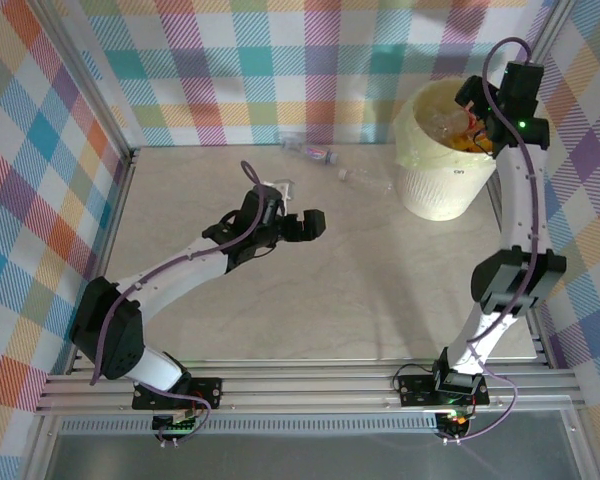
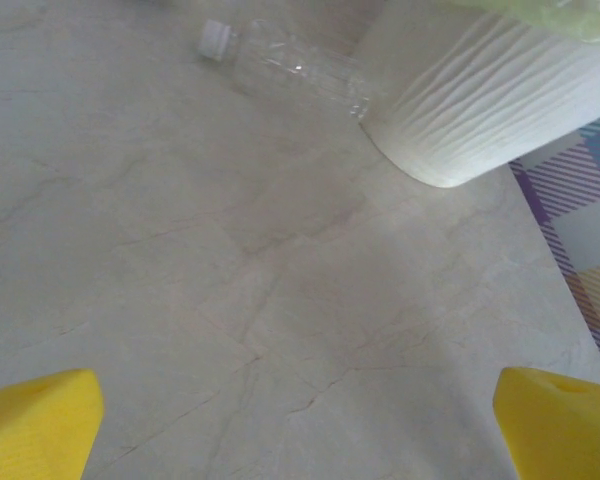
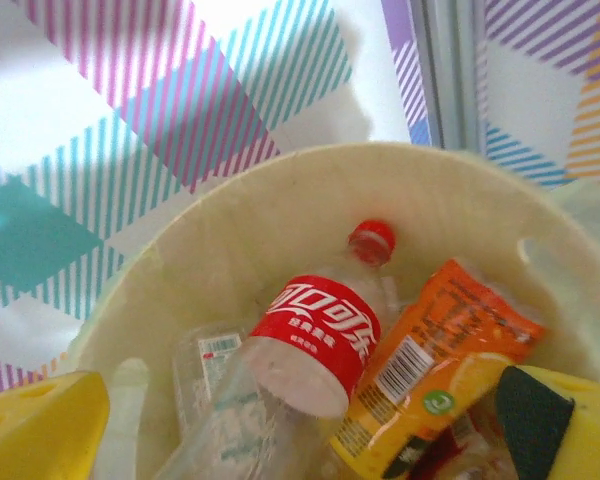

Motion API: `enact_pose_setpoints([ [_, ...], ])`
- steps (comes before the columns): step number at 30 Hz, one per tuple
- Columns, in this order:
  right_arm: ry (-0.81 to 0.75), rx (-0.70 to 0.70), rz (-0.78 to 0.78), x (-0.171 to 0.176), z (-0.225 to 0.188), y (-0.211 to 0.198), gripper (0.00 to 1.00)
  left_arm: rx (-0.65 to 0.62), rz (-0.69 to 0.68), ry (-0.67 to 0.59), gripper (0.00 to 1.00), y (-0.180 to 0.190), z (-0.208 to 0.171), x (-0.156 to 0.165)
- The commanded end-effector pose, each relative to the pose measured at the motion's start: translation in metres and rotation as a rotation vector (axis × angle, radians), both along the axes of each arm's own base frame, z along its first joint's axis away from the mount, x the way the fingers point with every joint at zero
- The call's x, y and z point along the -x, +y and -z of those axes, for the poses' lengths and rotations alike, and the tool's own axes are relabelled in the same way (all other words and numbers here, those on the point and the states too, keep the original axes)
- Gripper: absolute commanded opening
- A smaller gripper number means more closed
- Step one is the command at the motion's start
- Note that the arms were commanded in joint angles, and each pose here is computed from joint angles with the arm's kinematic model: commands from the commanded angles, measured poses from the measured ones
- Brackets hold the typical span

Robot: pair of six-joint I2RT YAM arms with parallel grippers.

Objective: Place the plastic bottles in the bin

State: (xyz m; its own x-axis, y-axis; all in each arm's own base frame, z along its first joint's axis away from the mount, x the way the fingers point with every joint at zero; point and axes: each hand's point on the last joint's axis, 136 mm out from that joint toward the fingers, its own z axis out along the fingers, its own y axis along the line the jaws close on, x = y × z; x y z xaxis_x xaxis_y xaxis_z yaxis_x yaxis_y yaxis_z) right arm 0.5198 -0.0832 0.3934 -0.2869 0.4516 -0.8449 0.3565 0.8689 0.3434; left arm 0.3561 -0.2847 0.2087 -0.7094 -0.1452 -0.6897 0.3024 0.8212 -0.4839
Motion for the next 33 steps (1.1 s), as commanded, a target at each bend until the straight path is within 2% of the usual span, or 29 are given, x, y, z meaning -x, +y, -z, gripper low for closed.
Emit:
enact_pose_setpoints([
  [1, -0.029, 0.052, -0.096, 0.027, -0.026, 0.017, 1.0, 0.005, -0.095, -0.007, 1.0, 0.021, -0.003, -0.007],
  [6, -0.091, 0.024, -0.583, 0.039, -0.034, 0.12, 1.0, 0.005, -0.157, 0.019, 1.0, 0.036, 0.004, -0.013],
  [9, -0.091, 0.11, -0.824, 0.047, -0.024, 0.178, 1.0, 0.01, -0.19, 0.033, 1.0, 0.043, 0.008, -0.016],
  [13, -0.04, 0.286, -1.04, 0.048, 0.014, 0.237, 1.0, 0.017, -0.247, 0.046, 1.0, 0.055, 0.011, -0.018],
  [16, 0.007, 0.354, -1.147, 0.044, 0.048, 0.267, 1.0, 0.021, -0.298, 0.055, 1.0, 0.066, 0.015, -0.017],
  [21, 0.117, 0.493, -1.216, 0.02, 0.111, 0.29, 1.0, 0.014, -0.383, 0.063, 1.0, 0.089, 0.018, -0.013],
  [25, 0.222, 0.493, -1.202, -0.004, 0.156, 0.29, 1.0, -0.008, -0.432, 0.066, 1.0, 0.106, 0.02, -0.006],
  [33, 0.444, 0.583, -1.079, -0.048, 0.245, 0.268, 1.0, -0.041, -0.488, 0.07, 1.0, 0.126, 0.023, 0.004],
])
